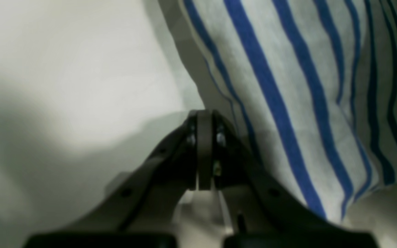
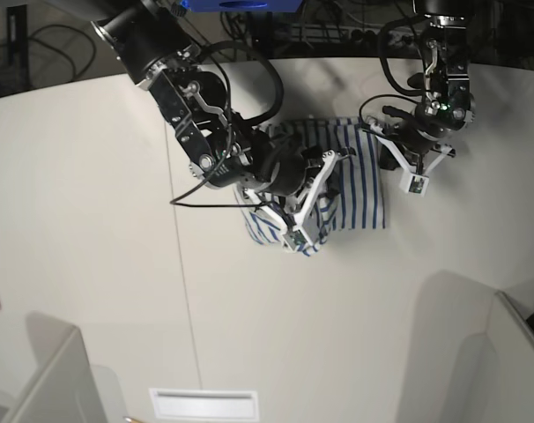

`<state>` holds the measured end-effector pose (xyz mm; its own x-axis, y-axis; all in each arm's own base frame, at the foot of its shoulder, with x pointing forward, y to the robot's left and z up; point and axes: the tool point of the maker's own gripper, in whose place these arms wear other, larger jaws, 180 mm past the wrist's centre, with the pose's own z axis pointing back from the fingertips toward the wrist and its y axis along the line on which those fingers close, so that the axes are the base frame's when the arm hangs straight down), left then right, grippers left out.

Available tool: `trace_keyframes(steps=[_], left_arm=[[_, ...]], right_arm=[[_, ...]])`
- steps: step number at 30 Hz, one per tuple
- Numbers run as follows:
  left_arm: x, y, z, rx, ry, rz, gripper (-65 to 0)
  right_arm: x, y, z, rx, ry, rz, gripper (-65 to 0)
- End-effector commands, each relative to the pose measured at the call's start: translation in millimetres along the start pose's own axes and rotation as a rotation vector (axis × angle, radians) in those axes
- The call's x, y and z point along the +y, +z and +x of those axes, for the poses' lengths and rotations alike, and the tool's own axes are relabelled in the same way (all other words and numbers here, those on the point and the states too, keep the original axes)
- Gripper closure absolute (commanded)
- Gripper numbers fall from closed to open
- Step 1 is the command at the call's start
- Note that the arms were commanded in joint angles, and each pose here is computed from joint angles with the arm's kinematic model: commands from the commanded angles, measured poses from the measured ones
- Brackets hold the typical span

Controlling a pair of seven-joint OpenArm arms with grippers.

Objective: Fold the T-shirt properly
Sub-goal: 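Fold the held end over onto the shirt toward the left gripper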

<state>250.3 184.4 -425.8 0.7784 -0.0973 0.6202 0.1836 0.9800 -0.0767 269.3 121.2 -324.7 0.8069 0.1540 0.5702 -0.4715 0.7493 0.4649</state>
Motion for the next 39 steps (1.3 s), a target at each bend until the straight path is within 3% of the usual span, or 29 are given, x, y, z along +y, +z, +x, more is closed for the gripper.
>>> trace_keyframes(steps=[1, 6, 12, 15, 18, 21, 24, 28, 33, 39], left_arm=[[2, 3, 5, -0.011, -0.009, 0.004, 0.0], [5, 4, 5, -0.012, -0.004, 0.010, 0.0], [21, 10, 6, -0.013, -0.013, 0.033, 0.0], [43, 20, 8, -0.042, 0.055, 0.070, 0.0], [49, 29, 18, -0.093, 0.125, 0.028, 0.0], [71, 47, 18, -0.082, 0.178, 0.013, 0.0], [97, 70, 27, -0.118, 0.223, 0.050, 0.0], [127, 98, 35, -0.159, 0.218, 0.141, 0.0], [140, 108, 40, -0.163, 0.193, 0.173, 0.0], [141, 108, 38, -0.160, 0.195, 0.176, 0.0]], right_arm=[[7, -1, 19, -0.046, 0.018, 0.013, 0.0], [-4, -16, 28, -0.074, 0.024, -0.044, 0.0], [-5, -26, 20, -0.041, -0.001, -0.050, 0.0], [-8, -29, 17, -0.027, -0.008, -0.056, 0.0], [-8, -33, 15, -0.016, -0.023, -0.057, 0.0], [-13, -37, 11, -0.005, -0.059, -0.079, -22.2], [-17, -35, 11, -0.009, -0.117, -0.109, -36.8], [-17, -35, 11, -0.007, -0.129, -0.115, -38.4], [-6, -34, 16, -0.020, -0.129, -0.091, -38.4], [13, -45, 11, 0.016, -0.030, -0.076, -38.4]])
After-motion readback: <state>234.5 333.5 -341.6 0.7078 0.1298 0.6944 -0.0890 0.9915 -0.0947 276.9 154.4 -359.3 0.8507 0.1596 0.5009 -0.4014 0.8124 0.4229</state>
